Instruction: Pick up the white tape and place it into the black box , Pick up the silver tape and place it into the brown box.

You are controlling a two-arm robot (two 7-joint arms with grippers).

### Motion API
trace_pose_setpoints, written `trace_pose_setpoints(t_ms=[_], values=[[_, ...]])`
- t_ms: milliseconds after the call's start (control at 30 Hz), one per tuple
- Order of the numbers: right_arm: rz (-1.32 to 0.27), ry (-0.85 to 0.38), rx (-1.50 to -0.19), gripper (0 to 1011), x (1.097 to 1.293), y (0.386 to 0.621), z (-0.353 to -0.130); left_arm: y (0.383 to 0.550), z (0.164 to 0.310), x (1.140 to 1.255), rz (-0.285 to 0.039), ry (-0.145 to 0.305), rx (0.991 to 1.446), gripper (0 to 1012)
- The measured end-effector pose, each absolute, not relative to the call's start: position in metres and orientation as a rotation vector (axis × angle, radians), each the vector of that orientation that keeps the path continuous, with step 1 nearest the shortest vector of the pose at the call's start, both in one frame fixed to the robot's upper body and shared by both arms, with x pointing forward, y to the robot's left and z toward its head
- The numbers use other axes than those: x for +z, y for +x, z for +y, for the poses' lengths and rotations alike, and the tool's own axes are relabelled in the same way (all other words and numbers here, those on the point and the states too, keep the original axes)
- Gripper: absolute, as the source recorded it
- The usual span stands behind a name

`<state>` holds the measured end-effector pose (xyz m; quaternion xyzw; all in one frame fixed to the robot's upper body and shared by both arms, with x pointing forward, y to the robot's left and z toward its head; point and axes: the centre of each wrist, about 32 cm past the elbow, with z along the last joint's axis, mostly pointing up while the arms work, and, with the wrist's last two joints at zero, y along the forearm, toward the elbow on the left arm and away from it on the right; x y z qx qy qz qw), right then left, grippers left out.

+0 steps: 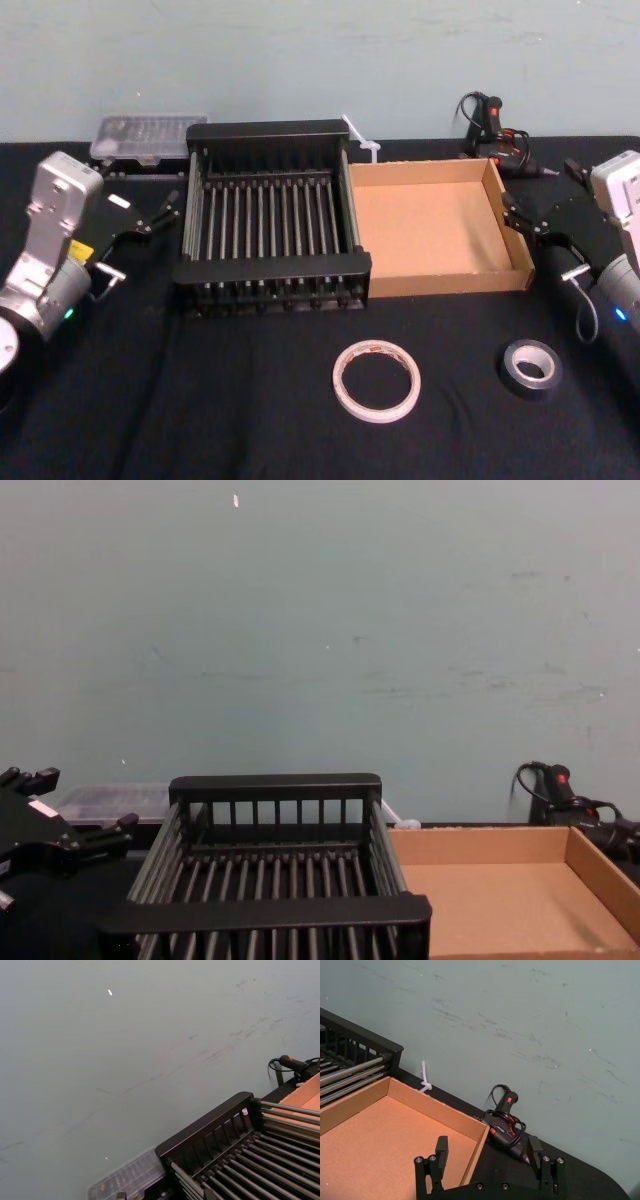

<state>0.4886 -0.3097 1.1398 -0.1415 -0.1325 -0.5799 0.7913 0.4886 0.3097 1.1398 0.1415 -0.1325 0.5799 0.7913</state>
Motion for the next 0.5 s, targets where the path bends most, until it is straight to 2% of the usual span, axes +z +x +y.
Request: trace_pose_setpoints(t_ms=[500], values=[[-0.285, -0.304, -1.248, 1002, 1.1398, 0.4886, -0.3097, 0.4886, 0.3097, 1.1398, -0.285, 0.304, 1.248, 1001]])
